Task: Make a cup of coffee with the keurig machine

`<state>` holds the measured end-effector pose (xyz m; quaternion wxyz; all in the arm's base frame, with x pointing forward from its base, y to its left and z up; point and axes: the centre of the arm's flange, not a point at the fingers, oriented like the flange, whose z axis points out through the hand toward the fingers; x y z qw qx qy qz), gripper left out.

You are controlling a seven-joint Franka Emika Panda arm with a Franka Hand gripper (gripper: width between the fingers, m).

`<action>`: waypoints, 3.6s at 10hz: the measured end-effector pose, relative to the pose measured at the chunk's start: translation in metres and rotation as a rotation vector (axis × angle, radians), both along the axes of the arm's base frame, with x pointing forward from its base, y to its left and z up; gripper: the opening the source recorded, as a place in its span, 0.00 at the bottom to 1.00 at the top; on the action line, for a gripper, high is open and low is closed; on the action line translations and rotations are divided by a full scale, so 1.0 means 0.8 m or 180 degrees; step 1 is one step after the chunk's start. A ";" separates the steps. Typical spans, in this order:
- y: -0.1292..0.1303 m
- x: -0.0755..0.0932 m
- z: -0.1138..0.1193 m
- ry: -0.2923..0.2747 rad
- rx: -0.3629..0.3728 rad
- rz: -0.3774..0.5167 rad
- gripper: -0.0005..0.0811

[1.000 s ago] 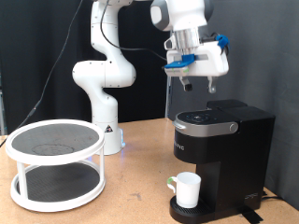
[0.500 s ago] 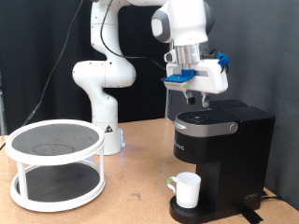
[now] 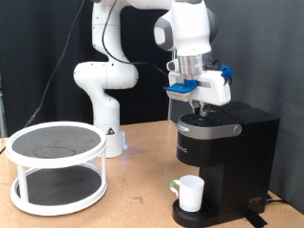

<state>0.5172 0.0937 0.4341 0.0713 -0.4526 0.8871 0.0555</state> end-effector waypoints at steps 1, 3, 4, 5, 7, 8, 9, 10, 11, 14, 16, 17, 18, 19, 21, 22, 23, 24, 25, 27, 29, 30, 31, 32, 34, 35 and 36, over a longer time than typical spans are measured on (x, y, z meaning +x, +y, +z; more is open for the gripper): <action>0.001 0.001 -0.005 0.0025 0.0007 0.0007 0.01; 0.002 0.003 -0.010 0.0050 0.0018 0.0015 0.01; 0.003 0.003 -0.010 0.0052 0.0019 0.0018 0.01; 0.003 0.003 -0.011 0.0069 0.0022 0.0023 0.01; 0.005 0.004 -0.011 0.0161 0.0042 0.0043 0.01; 0.004 0.006 -0.011 0.0223 0.0058 0.0052 0.01; 0.004 0.009 -0.012 0.0287 0.0077 0.0057 0.01; 0.003 0.012 -0.012 0.0348 0.0095 0.0061 0.01; 0.002 0.015 -0.013 0.0417 0.0112 0.0059 0.01; 0.000 0.023 -0.014 0.0593 0.0158 0.0032 0.01; 0.000 0.026 -0.014 0.0661 0.0175 0.0046 0.01; 0.001 0.027 -0.015 0.0673 0.0177 0.0050 0.01; 0.001 0.027 -0.014 0.0685 0.0177 0.0057 0.01; 0.003 0.026 -0.014 0.0701 0.0175 0.0073 0.01; 0.007 0.025 -0.014 0.0732 0.0170 0.0104 0.01; 0.009 0.024 -0.014 0.0737 0.0169 0.0114 0.01; 0.011 0.024 -0.014 0.0738 0.0170 0.0121 0.01; 0.013 0.023 -0.014 0.0741 0.0183 0.0122 0.01; 0.014 0.023 -0.014 0.0740 0.0220 0.0113 0.01; 0.015 0.020 -0.014 0.0729 0.0348 0.0137 0.01; 0.018 0.016 -0.016 0.0705 0.0498 0.0187 0.01; 0.019 0.013 -0.017 0.0685 0.0557 0.0210 0.01; 0.020 0.010 -0.017 0.0659 0.0620 0.0231 0.01; 0.021 0.006 -0.017 0.0639 0.0677 0.0246 0.01; 0.019 -0.002 -0.013 0.0603 0.0790 0.0251 0.01; 0.018 -0.006 -0.009 0.0588 0.0818 0.0242 0.01; 0.016 -0.010 -0.007 0.0596 0.0823 0.0234 0.01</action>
